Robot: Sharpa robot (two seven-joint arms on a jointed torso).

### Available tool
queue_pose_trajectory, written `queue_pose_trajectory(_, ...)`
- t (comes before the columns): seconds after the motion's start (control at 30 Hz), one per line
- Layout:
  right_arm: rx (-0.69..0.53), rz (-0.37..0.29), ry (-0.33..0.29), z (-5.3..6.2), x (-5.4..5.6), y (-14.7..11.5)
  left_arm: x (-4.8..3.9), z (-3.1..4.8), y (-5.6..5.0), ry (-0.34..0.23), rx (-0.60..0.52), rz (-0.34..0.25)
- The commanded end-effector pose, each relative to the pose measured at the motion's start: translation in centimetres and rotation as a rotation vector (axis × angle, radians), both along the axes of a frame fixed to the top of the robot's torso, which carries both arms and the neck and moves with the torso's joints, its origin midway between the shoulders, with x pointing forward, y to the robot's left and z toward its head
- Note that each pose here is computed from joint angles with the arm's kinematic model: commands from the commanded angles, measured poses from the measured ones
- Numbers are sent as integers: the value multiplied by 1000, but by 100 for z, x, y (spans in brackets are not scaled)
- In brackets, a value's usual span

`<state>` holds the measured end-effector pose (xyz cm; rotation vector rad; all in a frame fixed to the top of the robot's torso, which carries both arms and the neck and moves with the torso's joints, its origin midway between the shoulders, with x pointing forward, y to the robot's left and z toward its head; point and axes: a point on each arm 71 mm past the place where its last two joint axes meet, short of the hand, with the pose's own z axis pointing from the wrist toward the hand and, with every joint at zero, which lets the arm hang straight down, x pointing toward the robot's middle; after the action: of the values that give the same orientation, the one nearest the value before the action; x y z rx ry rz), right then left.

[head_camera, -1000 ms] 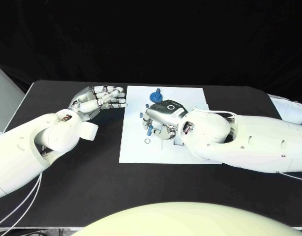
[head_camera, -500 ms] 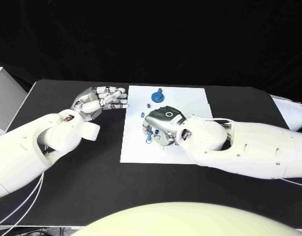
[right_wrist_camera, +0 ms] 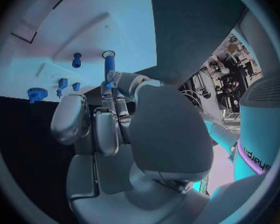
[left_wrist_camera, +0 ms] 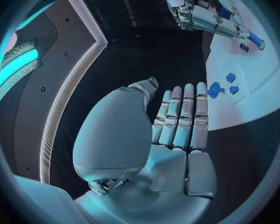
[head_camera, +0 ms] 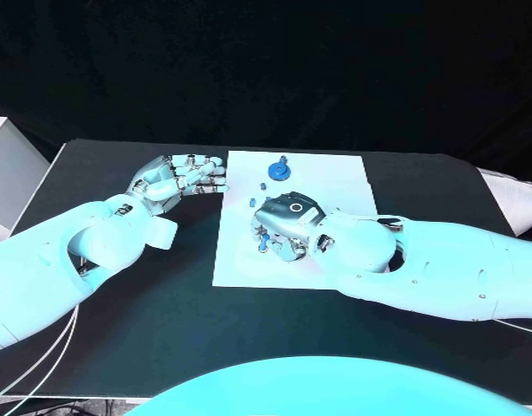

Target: Assemble the parts on the task board

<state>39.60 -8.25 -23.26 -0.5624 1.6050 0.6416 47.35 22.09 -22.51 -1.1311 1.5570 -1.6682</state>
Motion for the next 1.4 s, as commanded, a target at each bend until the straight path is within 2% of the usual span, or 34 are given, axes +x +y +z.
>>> queue_pose_trajectory(0.03, -14, 4, -21, -11, 1, 5, -7, 11, -19, -6, -14, -13)
queue_pose_trajectory(0.67, -27, -3, -14, -86, 35, 12, -9, 6, -22, -5, -14, -14)
queue_pose_trajectory(1.17, -21, 5, -7, -95, -11, 35, -10, 3, -18, -2, -13, -17)
queue_pose_trajectory(1.4, -13, -1, -25, -83, -23, 35, -10, 2, -18, -2, -13, -18)
